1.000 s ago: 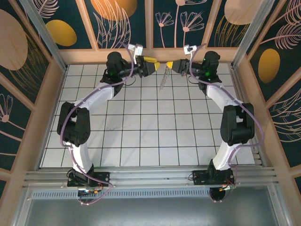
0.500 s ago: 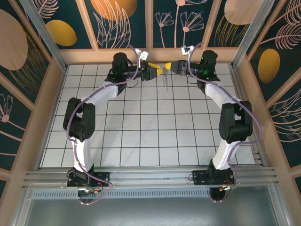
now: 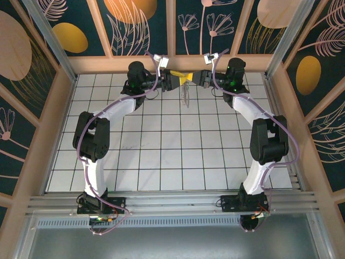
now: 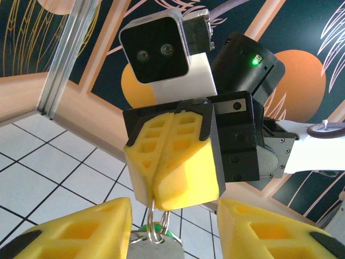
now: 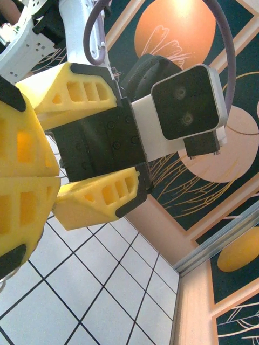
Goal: Put the keys on the keyring
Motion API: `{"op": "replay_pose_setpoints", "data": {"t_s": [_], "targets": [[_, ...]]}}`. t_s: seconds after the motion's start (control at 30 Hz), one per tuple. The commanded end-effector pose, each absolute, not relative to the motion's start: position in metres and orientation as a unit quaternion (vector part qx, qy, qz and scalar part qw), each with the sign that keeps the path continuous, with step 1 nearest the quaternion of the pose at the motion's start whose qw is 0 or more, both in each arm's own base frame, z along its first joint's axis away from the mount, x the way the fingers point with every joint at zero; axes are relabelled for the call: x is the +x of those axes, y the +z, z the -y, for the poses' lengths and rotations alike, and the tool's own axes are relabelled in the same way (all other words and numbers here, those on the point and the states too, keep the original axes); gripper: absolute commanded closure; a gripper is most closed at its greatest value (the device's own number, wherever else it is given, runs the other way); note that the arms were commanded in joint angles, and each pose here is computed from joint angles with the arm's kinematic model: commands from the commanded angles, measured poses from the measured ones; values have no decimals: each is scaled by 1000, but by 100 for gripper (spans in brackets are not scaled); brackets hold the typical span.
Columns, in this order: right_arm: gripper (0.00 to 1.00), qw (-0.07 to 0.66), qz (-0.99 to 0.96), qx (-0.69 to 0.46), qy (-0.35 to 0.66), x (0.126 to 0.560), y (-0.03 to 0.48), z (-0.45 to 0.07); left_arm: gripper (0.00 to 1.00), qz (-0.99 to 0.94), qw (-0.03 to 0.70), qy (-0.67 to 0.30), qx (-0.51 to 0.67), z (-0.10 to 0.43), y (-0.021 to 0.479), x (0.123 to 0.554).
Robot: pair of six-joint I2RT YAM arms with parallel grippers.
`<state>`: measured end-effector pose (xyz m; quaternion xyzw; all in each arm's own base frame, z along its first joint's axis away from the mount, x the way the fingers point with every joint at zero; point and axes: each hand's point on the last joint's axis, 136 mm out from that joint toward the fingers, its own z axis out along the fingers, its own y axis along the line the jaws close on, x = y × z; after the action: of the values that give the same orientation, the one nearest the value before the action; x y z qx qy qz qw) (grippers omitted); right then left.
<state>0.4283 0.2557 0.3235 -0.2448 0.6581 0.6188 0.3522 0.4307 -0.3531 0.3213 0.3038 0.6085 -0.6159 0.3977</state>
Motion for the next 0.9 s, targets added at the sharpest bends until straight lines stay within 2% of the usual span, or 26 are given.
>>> {"op": "replay_pose_setpoints", "data": {"t_s": [0.0,0.27,0.37,0.7,0.87], "targets": [[100,371,-643,-261,617,428,342,-258,58,-599,394,-623,314,359,316,427],[100,373,-646,-255,616,430,339,-258,74,-593,392,-628,318,363,316,423],[100,374,-646,-254,616,430,340,-258,77,-592,394,-628,317,364,317,423],[100,371,-648,-253,616,429,335,-258,100,-588,394,-630,320,371,317,421],[100,372,-648,-253,615,426,333,-257,100,-587,393,-632,319,375,316,421]]}}
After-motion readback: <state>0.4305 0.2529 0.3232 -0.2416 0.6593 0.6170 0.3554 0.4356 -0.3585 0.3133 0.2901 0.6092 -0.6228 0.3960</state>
